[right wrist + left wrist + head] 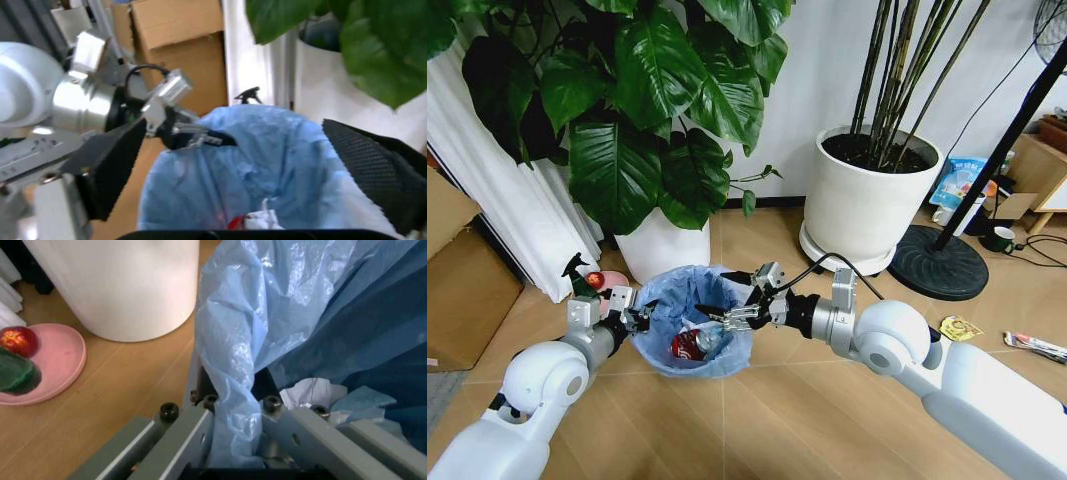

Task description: Pick up the trash bin and place the garbage on the floor into it.

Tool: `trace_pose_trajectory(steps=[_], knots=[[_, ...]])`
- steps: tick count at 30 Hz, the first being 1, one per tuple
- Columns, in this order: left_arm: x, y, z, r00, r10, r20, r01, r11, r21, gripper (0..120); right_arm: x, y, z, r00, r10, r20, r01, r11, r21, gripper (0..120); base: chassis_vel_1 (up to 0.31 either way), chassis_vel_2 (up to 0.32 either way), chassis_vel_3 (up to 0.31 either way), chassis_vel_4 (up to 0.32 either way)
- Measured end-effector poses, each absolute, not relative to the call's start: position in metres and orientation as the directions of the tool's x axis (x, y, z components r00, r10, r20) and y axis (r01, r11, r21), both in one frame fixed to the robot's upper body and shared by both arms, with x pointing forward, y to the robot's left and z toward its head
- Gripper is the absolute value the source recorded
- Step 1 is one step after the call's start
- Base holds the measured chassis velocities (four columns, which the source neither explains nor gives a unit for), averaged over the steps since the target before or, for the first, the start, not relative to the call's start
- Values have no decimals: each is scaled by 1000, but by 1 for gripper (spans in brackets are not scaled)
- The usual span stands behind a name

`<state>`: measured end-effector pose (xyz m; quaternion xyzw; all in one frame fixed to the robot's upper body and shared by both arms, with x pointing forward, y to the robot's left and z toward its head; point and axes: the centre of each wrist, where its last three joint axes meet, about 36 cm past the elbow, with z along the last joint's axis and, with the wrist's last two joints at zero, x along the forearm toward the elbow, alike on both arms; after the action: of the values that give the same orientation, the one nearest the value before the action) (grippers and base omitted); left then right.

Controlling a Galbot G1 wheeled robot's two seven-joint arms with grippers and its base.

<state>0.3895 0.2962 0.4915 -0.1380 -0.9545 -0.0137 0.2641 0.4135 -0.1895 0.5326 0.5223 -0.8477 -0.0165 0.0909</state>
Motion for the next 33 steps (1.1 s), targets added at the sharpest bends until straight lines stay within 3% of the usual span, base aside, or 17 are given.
trace_pose_trajectory(steps=[12, 19, 33], knots=[[385, 298, 491, -829, 243, 503, 253, 966, -49, 0, 411, -215, 519, -701, -699, 139, -690, 715, 114, 100, 0, 0, 0, 0], [376, 296, 493, -834, 239, 498, 246, 968, -53, 0, 403, -227, 506, -853, -499, 155, -489, 867, 101, 100, 0, 0, 0, 0], [371, 292, 491, -830, 244, 502, 250, 967, -56, 0, 355, -268, 483, -933, -299, 199, -300, 954, 24, 100, 0, 0, 0, 0]])
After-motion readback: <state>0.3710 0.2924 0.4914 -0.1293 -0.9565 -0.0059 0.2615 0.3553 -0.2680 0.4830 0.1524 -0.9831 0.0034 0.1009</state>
